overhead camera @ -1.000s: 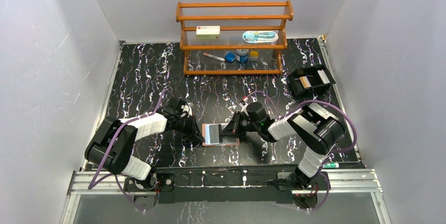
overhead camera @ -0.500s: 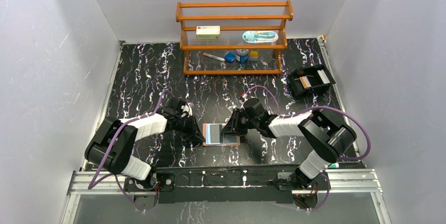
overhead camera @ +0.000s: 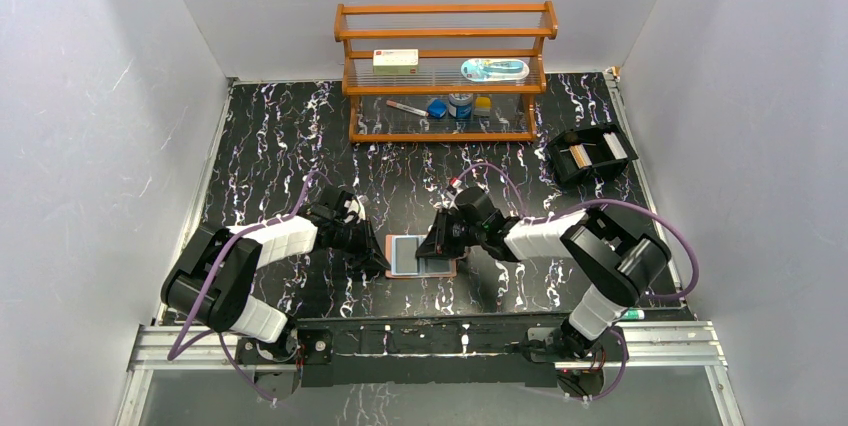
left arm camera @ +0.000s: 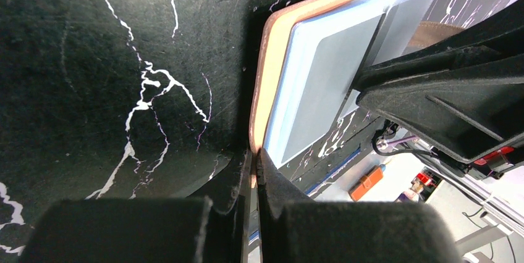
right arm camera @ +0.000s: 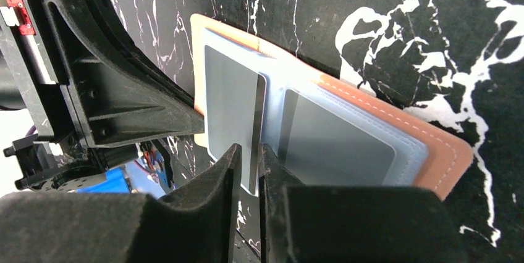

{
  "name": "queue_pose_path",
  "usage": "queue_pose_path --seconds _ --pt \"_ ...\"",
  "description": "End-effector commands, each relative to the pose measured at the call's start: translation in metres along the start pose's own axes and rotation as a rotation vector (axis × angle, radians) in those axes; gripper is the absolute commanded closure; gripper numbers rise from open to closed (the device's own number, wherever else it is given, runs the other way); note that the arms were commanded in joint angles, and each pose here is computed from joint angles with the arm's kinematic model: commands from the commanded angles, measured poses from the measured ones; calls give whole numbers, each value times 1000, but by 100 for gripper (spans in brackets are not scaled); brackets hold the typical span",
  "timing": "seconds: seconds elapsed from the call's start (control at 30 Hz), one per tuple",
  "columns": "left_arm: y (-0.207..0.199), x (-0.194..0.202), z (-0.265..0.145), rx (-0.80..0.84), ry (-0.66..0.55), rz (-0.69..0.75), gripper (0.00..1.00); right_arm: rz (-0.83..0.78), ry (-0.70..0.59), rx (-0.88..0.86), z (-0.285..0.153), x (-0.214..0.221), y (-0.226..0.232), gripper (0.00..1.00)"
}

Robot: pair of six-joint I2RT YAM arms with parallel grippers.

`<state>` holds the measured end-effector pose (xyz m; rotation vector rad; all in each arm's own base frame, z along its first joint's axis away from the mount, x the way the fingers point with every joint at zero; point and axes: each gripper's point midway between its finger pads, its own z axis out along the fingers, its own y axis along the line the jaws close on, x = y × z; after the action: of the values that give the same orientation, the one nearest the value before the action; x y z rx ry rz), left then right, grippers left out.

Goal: Put the credit cards into the card holder
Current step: Insert the credit card into the card holder, then pick up the credit card from the storage box.

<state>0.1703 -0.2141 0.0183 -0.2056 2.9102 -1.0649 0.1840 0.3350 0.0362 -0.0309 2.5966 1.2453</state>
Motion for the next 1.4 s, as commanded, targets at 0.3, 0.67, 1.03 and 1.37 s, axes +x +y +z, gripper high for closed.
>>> queue_pose_path --seconds 0.3,0.67,1.03,1.37 --pt "-13 8 -9 59 36 16 89 -45 -76 -23 -26 -36 19 64" --pt "-35 -19 -43 4 -113 107 53 -246 -355 251 -114 -158 -3 55" --pt "-93 -32 -86 117 -137 381 19 -385 -599 1034 -272 -284 -90 41" --pt "-100 -37 -95 127 -167 518 18 -340 -548 1342 -346 -321 -171 45"
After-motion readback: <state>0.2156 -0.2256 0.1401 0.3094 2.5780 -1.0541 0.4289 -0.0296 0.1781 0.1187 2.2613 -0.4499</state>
